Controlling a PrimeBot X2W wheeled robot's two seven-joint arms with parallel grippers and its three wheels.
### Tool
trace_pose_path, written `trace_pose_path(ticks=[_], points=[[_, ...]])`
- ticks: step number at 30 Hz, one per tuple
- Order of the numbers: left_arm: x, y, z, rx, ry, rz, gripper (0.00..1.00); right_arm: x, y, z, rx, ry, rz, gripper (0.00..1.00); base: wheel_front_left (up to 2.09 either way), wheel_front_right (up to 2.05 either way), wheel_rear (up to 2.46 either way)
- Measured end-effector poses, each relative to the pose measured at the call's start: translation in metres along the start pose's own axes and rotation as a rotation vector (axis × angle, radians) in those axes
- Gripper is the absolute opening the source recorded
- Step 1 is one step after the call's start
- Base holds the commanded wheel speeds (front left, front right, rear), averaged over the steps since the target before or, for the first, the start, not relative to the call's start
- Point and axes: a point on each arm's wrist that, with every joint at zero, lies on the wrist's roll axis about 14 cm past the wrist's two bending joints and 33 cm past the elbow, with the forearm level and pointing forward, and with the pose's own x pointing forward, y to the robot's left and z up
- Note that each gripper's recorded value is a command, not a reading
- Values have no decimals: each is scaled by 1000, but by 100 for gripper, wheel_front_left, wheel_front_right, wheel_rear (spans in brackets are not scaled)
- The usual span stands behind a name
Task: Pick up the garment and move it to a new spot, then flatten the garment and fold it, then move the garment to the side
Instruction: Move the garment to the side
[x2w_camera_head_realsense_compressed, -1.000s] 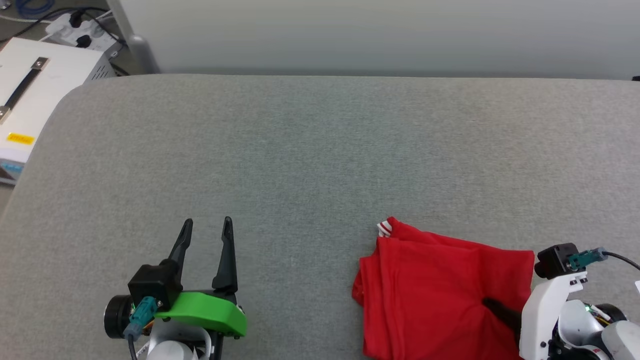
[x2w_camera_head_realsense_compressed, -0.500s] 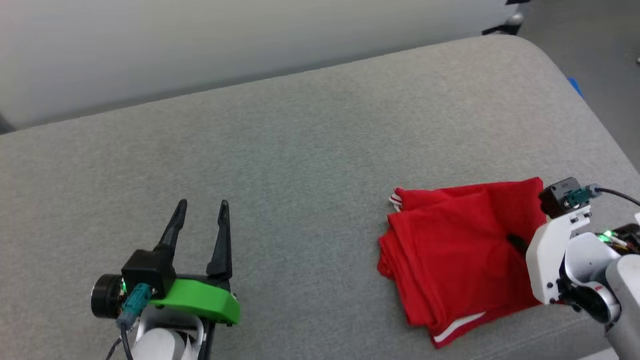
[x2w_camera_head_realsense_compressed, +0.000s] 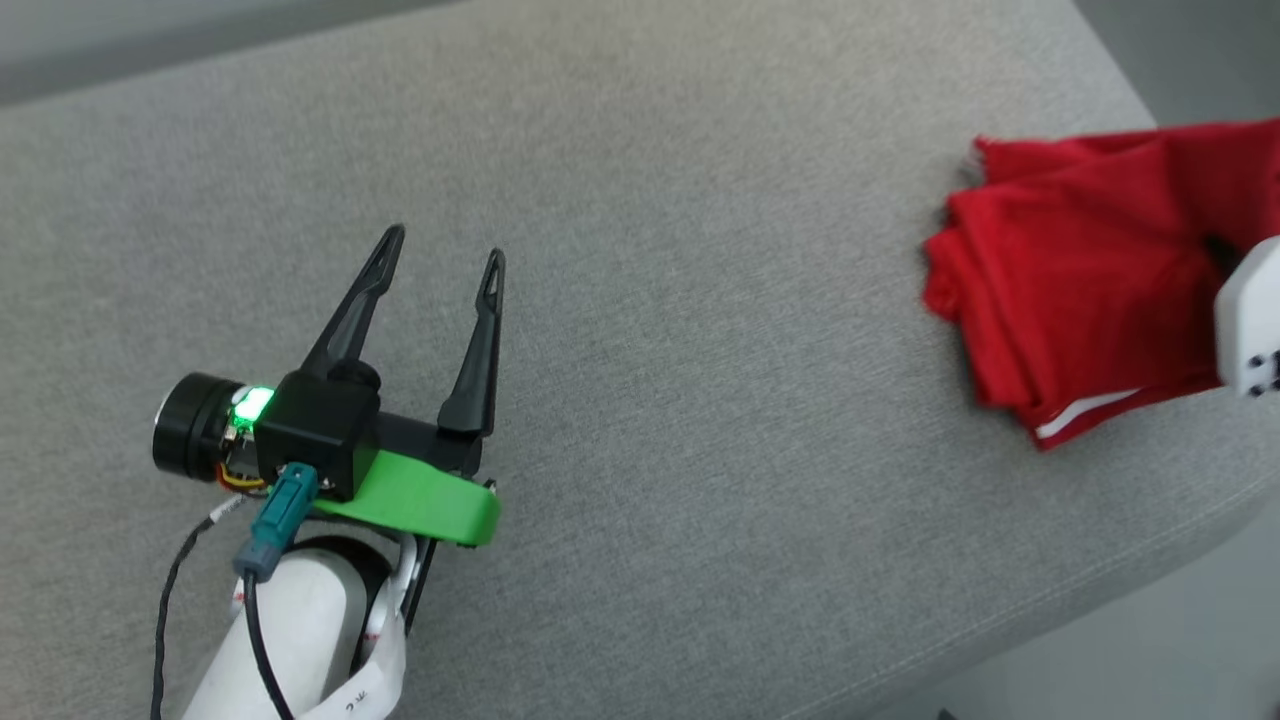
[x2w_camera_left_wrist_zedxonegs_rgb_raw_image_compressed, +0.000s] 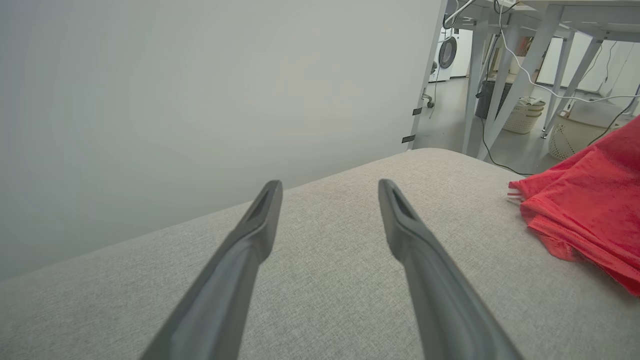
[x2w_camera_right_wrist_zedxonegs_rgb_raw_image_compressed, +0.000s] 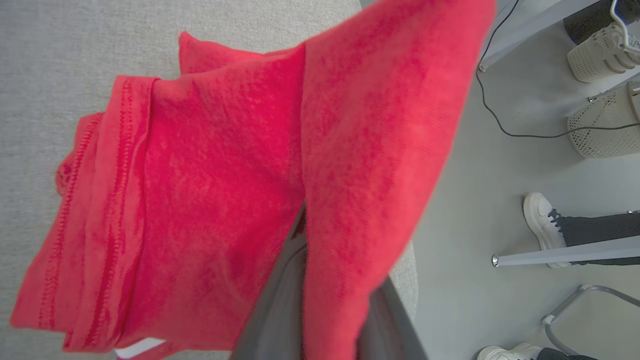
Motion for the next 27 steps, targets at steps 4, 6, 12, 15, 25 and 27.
trace_pose_path(ticks=[4,6,12,15,25,27], points=[[11,12,-15,-26,-3,-5,100,30,-39,10,-80,22,-119,0,0,0,0],[13,18,-24,-35,1,4,100,43,-45,13,-100,21,-144,0,0,0,0],[15,36,-59,-62,37,29,100,83,-50,0,-128,98,-194,0,0,0,0],[13,43,-79,-79,67,42,100,98,-48,-13,-127,131,-210,46,0,0,0],[4,58,-96,-73,93,82,100,107,-69,-18,-122,61,-303,100,0,0,0],[4,57,-90,-70,82,83,100,98,-83,-10,-112,26,-337,100,0,0,0]])
